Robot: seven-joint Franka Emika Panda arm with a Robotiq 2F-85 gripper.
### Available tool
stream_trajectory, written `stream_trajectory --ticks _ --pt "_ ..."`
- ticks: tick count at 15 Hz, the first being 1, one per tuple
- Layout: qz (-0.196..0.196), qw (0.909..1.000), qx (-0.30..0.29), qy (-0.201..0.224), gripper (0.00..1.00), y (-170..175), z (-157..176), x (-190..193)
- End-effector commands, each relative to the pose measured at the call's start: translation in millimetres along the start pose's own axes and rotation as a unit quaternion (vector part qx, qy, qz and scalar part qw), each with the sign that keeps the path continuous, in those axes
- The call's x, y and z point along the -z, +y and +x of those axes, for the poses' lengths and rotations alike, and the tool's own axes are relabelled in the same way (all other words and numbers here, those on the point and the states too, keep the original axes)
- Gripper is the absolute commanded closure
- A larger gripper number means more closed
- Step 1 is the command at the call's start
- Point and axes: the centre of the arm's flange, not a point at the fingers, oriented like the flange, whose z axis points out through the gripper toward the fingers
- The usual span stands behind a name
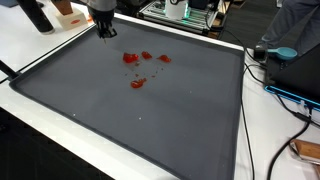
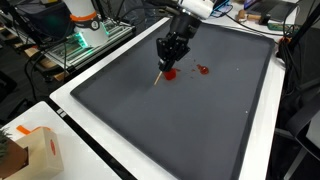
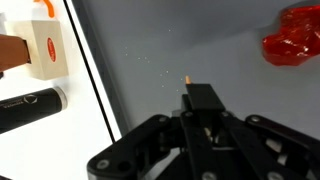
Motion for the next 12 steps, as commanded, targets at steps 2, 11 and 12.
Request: stream_trajectory --ticks 2,11,12 --pt "-0.045 0.9986 -0.019 0.021 0.97 -13.9 4.0 -18.1" --pt "-0.072 0.9973 -0.011 0.015 0.97 -42.0 -1.9 -40.7" --pt "-0.07 0.9974 -0.007 0.014 0.97 -44.5 -3.0 -41.2"
